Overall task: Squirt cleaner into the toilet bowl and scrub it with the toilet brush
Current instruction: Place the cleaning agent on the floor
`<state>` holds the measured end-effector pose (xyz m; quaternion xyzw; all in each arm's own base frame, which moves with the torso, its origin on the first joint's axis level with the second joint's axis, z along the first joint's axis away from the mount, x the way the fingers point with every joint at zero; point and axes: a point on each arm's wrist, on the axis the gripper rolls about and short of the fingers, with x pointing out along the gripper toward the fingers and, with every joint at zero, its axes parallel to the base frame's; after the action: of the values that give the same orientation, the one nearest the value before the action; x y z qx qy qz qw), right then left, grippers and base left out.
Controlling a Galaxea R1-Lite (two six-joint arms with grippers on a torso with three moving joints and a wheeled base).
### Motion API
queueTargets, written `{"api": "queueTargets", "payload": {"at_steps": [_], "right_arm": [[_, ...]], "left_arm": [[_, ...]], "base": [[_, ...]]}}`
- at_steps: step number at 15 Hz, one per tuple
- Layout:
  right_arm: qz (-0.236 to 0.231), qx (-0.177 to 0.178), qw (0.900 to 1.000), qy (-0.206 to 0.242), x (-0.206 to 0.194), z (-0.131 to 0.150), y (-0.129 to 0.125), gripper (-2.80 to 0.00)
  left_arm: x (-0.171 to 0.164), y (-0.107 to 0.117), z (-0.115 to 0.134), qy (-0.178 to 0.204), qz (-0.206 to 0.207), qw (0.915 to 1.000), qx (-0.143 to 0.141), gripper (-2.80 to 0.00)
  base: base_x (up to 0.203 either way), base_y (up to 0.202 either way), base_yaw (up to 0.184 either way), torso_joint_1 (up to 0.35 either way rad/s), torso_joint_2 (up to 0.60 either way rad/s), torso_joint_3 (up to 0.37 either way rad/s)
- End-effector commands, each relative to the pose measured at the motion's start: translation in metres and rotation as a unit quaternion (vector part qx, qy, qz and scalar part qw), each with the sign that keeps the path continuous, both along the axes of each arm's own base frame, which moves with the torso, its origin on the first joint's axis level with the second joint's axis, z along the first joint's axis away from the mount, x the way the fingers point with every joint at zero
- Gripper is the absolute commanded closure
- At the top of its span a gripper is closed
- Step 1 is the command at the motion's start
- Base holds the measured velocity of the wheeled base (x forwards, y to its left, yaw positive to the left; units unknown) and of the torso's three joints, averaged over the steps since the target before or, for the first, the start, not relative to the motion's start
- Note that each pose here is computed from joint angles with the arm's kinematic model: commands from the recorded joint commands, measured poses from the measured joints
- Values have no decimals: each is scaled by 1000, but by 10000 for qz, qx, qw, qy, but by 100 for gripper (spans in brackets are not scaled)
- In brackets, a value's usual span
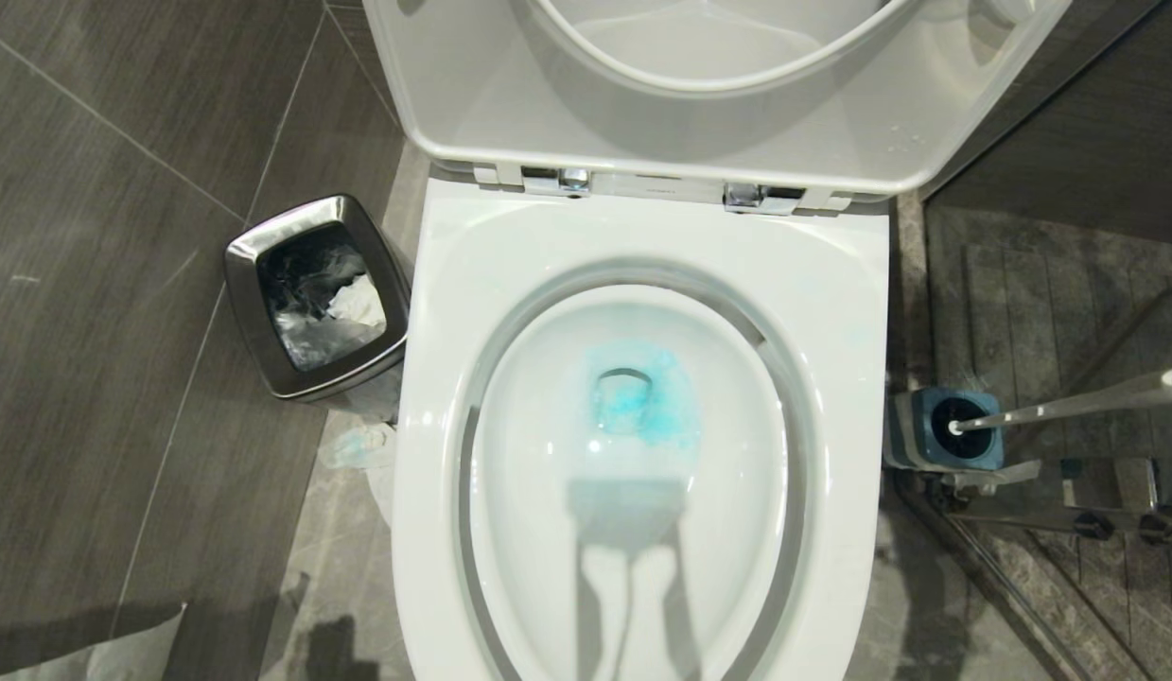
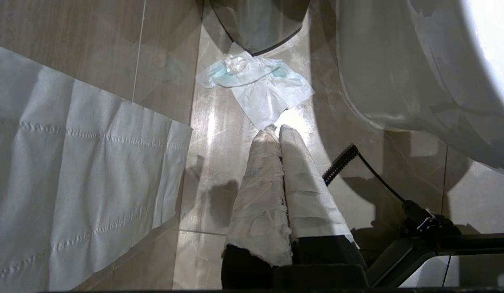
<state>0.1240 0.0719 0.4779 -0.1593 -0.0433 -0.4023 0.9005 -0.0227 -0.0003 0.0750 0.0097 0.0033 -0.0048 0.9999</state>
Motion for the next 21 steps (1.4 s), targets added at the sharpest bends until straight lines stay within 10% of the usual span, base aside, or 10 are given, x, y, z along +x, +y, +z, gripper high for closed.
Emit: {"api": "queueTargets", "payload": {"at_steps": [1, 9, 12, 16, 21], "right_arm": [[-167, -792, 9939, 744, 3, -20, -6, 0], [-126, -822, 9964, 168, 13, -13, -26, 0], [904, -577, 9935, -383, 19, -13, -36, 0], [3174, 951, 9416, -597, 34, -37, -38, 0], [3320, 1784, 9260, 219, 73, -78, -29, 0]], "left_arm": [[0, 0, 0, 6, 1, 10000, -5, 0], [0, 0, -1, 12, 1, 10000, -4, 0], [0, 0, -1, 13, 1, 10000, 2, 0], [0, 0, 0, 5, 1, 10000, -5, 0], [0, 0, -1, 10, 1, 10000, -5, 0]], "base": [[0, 0, 0, 0, 0, 0], [0, 0, 0, 0, 0, 0], [0, 0, 0, 0, 0, 0], [0, 0, 0, 0, 0, 0], [0, 0, 0, 0, 0, 0]]}}
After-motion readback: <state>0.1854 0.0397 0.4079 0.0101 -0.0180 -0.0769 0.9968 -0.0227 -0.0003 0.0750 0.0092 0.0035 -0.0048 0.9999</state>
